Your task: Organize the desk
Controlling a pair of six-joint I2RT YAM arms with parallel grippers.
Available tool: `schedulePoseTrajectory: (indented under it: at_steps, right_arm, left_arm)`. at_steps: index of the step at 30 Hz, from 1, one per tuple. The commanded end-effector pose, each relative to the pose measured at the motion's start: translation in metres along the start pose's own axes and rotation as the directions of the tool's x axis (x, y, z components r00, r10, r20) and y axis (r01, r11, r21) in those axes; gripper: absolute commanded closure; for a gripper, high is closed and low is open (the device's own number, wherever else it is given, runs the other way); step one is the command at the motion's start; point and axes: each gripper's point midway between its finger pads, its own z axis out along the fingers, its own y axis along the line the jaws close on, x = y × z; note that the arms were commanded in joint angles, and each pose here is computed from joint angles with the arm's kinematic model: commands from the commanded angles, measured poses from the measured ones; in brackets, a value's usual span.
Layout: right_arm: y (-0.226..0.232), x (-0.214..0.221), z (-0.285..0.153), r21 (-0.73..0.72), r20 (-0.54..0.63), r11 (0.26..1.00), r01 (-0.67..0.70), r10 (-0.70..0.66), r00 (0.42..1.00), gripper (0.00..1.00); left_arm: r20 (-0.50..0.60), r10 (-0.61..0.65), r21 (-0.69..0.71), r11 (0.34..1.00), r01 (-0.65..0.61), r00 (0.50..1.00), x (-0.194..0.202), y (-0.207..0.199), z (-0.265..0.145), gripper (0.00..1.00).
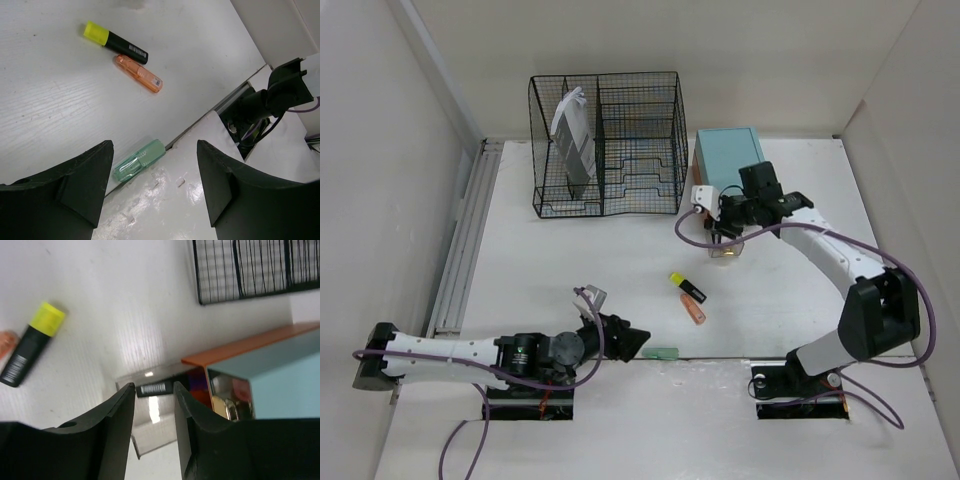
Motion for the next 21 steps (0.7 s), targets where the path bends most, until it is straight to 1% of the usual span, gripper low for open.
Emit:
schedulePoseTrajectory:
  at_steps: [1, 4, 6, 7, 8, 10, 13, 14, 15, 16, 17, 20, 21]
  right_arm:
    - [0.026, -0.046, -0.009, -0.141, 0.144, 0.990, 0.005, 0.015, 0.990, 0.58]
    - [0.061, -0.049, 0.016, -0.266, 0.129, 0.964, 0.028, 0.006, 0.992, 0.59]
    - [0.083, -0.041, 0.033, -0.324, 0.075, 0.946, -0.026, 0.053, 0.996, 0.61]
    - [0.091, -0.047, 0.042, -0.331, 0.066, 0.942, -0.058, 0.084, 0.994, 0.61]
    - [0.094, -0.045, 0.048, -0.327, 0.058, 0.944, -0.046, 0.069, 0.996, 0.61]
    - [0.105, -0.038, 0.057, -0.335, 0.002, 0.934, -0.122, 0.130, 0.992, 0.61]
    - [0.115, -0.037, 0.066, -0.340, -0.039, 0.915, -0.218, 0.218, 0.975, 0.61]
    - [0.106, -0.038, 0.069, -0.295, -0.040, 0.923, -0.247, 0.246, 0.968, 0.61]
    - [0.109, -0.036, 0.070, -0.293, -0.049, 0.915, -0.278, 0.276, 0.960, 0.61]
    - [0.113, -0.031, 0.072, -0.273, -0.082, 0.893, -0.358, 0.349, 0.934, 0.58]
    - [0.106, -0.027, 0.073, -0.208, -0.096, 0.890, -0.406, 0.395, 0.914, 0.58]
    - [0.112, -0.035, 0.074, -0.173, -0.067, 0.887, -0.427, 0.422, 0.904, 0.58]
    - [0.110, -0.030, 0.076, -0.120, -0.093, 0.889, -0.441, 0.433, 0.897, 0.58]
  left_arm:
    - [0.024, -0.006, 0.002, 1.000, 0.006, 1.000, -0.006, -0.002, -0.001, 0.35]
    - [0.036, -0.020, 0.015, 1.000, 0.019, 0.999, -0.010, -0.004, -0.002, 0.35]
    - [0.037, -0.022, 0.017, 1.000, 0.021, 0.999, -0.011, -0.004, -0.004, 0.35]
    - [0.044, -0.031, 0.025, 0.999, 0.030, 0.999, -0.014, -0.005, -0.006, 0.37]
    - [0.044, -0.031, 0.025, 0.999, 0.030, 0.999, -0.014, -0.005, -0.006, 0.37]
    - [0.043, -0.029, 0.023, 0.999, 0.028, 0.999, -0.015, -0.002, -0.009, 0.37]
    - [0.059, -0.053, 0.029, 0.998, 0.051, 0.997, -0.020, -0.001, -0.013, 0.37]
    - [0.061, -0.055, 0.031, 0.998, 0.053, 0.997, -0.019, 0.001, -0.013, 0.37]
    - [0.066, -0.062, 0.038, 0.998, 0.059, 0.996, -0.021, 0.000, -0.014, 0.37]
    - [0.075, -0.074, 0.049, 0.996, 0.070, 0.994, -0.024, -0.002, -0.015, 0.37]
    - [0.075, -0.074, 0.049, 0.996, 0.070, 0.994, -0.024, -0.002, -0.015, 0.37]
    - [0.071, -0.068, 0.043, 0.997, 0.065, 0.995, -0.021, 0.001, -0.015, 0.37]
    - [0.071, -0.068, 0.043, 0.997, 0.065, 0.995, -0.021, 0.001, -0.015, 0.37]
